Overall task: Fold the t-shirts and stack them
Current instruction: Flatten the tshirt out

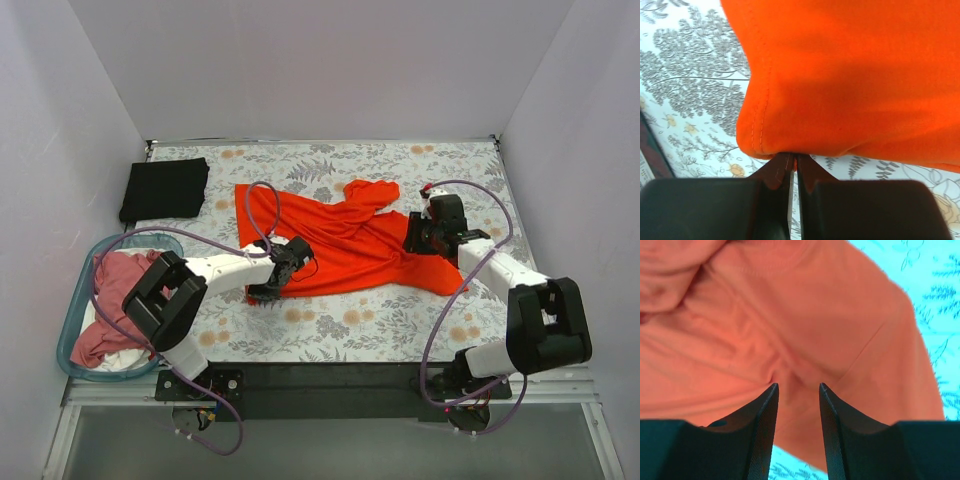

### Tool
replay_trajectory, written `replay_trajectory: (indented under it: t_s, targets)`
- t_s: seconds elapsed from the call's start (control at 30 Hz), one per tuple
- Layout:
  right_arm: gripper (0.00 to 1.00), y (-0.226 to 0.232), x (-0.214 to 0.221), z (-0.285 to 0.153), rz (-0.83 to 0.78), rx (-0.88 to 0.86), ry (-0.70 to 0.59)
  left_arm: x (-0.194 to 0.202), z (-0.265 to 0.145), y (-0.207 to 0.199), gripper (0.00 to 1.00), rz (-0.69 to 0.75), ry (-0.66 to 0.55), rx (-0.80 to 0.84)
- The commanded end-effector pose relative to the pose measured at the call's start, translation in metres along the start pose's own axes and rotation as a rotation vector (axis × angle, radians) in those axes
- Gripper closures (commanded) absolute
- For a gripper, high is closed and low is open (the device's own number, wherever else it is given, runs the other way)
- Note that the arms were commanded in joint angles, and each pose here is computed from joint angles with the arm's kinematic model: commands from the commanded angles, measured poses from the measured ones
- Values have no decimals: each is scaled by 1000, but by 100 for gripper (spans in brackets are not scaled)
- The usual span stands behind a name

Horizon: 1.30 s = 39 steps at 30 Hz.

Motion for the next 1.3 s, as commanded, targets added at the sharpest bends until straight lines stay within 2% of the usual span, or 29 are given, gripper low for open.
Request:
replay_trajectory:
  t_s: [0.0, 0.2, 0.43, 0.53, 0.67, 0.77, 0.83, 1.0, 1.07, 1.1, 1.17, 1.23, 1.27]
  targets:
    - [55, 6, -27, 8, 10, -68, -8, -6, -8, 20, 100, -73, -58, -46]
    - [56, -4, -37, 31, 117, -81, 53, -9, 0, 34, 100, -133, -41, -53]
    - [58, -43, -13, 51, 285, -37, 166, -7, 18, 40, 100, -143, 0, -67]
    - [58, -64, 4, 45, 384, 31, 187, -7, 19, 41, 100, -143, 1, -71]
    - [58, -85, 22, 16, 475, 156, 150, -9, 15, 42, 100, -160, -11, -57]
    - [58, -84, 31, -1, 467, 177, 113, -9, 11, 41, 100, -161, -16, -26]
    - [58, -78, 26, -7, 446, 121, 85, -12, 6, 42, 100, -168, -31, -9]
    - [57, -50, -21, -21, 277, -35, -23, -26, -17, 44, 99, -207, -82, 91]
    - [56, -44, -31, -21, 239, -48, -40, -32, -31, 46, 89, -242, -126, 150]
    - [55, -38, -33, -20, 208, -61, -42, -37, -38, 45, 76, -263, -145, 191]
    - [54, -32, -42, -16, 160, -77, -43, -43, -51, 48, 60, -287, -189, 229]
    - [53, -28, -47, -11, 118, -103, -33, -52, -62, 52, 47, -307, -228, 251]
    - [53, -26, -48, -9, 108, -115, -25, -55, -66, 54, 44, -315, -249, 255]
Point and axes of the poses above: each gripper's point midway between its finger pads, its own z axis out along the fingers, its own y axis along the line the jaws close on, x = y × z, the point moved 9 cm from there along -z, back along the fingers, and after that the axes turned 9 degrees about z, right-handed, at the moved point
